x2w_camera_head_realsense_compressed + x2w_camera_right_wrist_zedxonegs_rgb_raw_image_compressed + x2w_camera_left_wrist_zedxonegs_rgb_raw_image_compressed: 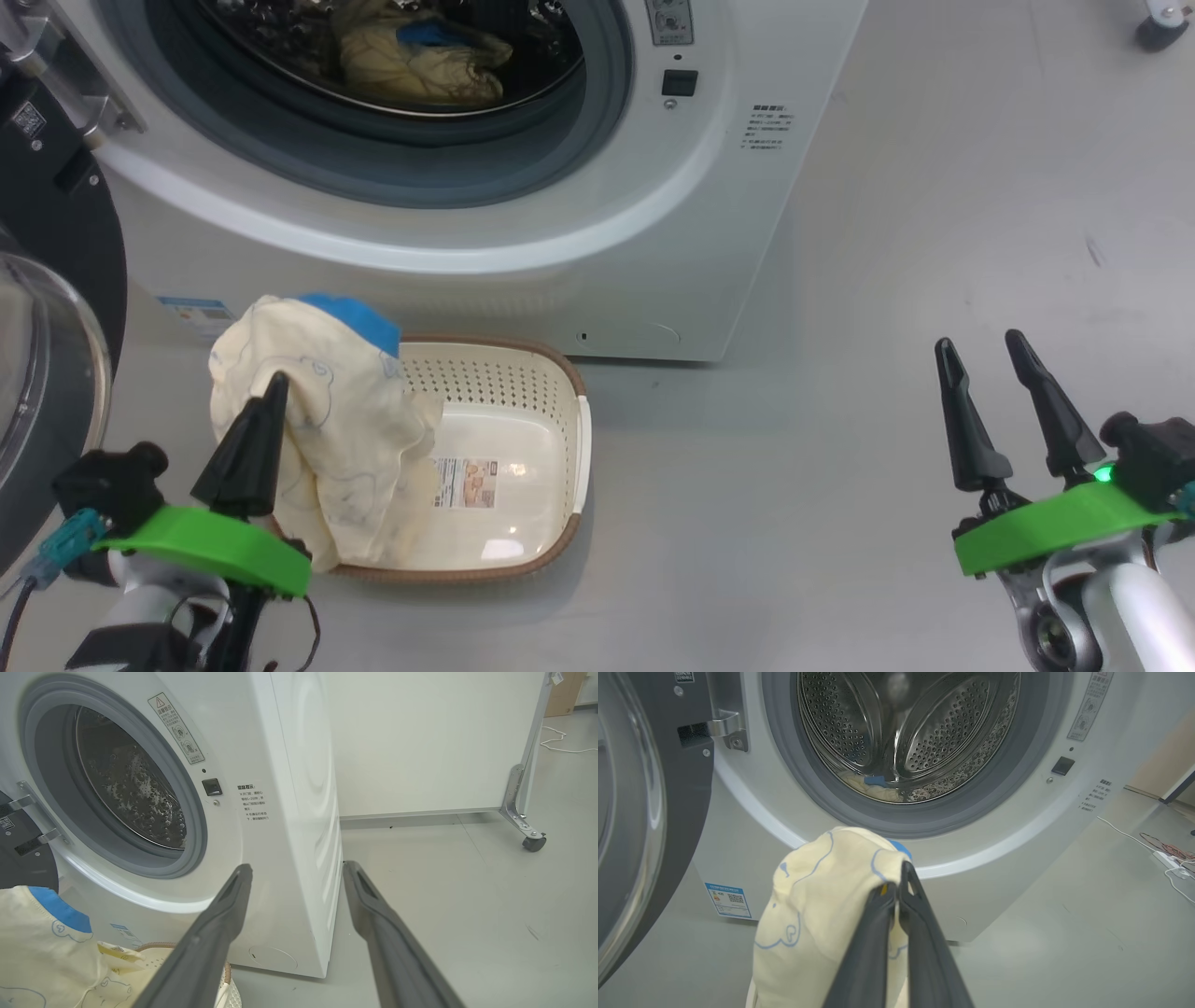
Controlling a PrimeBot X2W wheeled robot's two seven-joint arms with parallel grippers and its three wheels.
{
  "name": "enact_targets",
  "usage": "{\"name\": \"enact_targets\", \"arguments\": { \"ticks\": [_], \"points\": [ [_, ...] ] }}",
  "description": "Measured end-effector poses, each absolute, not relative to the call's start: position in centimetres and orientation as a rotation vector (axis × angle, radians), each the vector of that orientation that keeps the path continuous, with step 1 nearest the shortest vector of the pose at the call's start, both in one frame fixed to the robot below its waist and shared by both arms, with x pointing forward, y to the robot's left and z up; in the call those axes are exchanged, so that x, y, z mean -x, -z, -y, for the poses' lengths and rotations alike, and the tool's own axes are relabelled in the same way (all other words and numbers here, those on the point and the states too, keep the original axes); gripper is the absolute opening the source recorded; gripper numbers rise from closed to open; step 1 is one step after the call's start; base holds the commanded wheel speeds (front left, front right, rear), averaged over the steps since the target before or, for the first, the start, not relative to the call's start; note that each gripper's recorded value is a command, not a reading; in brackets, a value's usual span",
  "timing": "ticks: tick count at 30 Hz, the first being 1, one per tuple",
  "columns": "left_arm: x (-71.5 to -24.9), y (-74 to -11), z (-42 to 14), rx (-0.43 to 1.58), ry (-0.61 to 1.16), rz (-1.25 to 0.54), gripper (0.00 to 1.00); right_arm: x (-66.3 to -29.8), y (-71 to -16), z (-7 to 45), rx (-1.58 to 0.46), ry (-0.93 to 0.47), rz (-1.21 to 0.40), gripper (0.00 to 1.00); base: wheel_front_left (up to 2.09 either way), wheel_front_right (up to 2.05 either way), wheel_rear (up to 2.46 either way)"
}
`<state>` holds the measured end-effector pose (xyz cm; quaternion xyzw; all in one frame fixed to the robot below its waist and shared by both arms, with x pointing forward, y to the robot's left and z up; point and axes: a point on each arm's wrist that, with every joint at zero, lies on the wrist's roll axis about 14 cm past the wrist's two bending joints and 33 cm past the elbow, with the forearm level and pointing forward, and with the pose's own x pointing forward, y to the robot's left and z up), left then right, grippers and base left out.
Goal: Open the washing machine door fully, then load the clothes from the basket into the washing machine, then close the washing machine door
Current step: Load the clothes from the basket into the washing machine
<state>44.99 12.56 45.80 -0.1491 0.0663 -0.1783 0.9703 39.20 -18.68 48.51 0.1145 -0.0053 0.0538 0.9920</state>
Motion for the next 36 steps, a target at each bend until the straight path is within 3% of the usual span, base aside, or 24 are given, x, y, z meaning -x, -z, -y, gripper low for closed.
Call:
{"name": "enact_targets", "arguments": {
  "ticks": [21, 31, 36],
  "points": [
    [-40.4, -48.7, -13.8, 0.280, 0.330, -0.030, 0.00, -37.0, -49.4, 21.3, -0.221, -0.028, 0.037, 1.00, 0.00, 0.00, 0.00],
    [-41.4, -47.9, -13.1, 0.297, 0.338, -0.044, 0.00, -37.2, -48.3, 21.7, -0.225, -0.009, 0.009, 1.00, 0.00, 0.00, 0.00],
    [-44.5, -48.9, -12.6, 0.294, 0.356, 0.003, 0.00, -37.8, -47.0, 21.4, -0.239, 0.000, -0.026, 1.00, 0.00, 0.00, 0.00]
  ]
}}
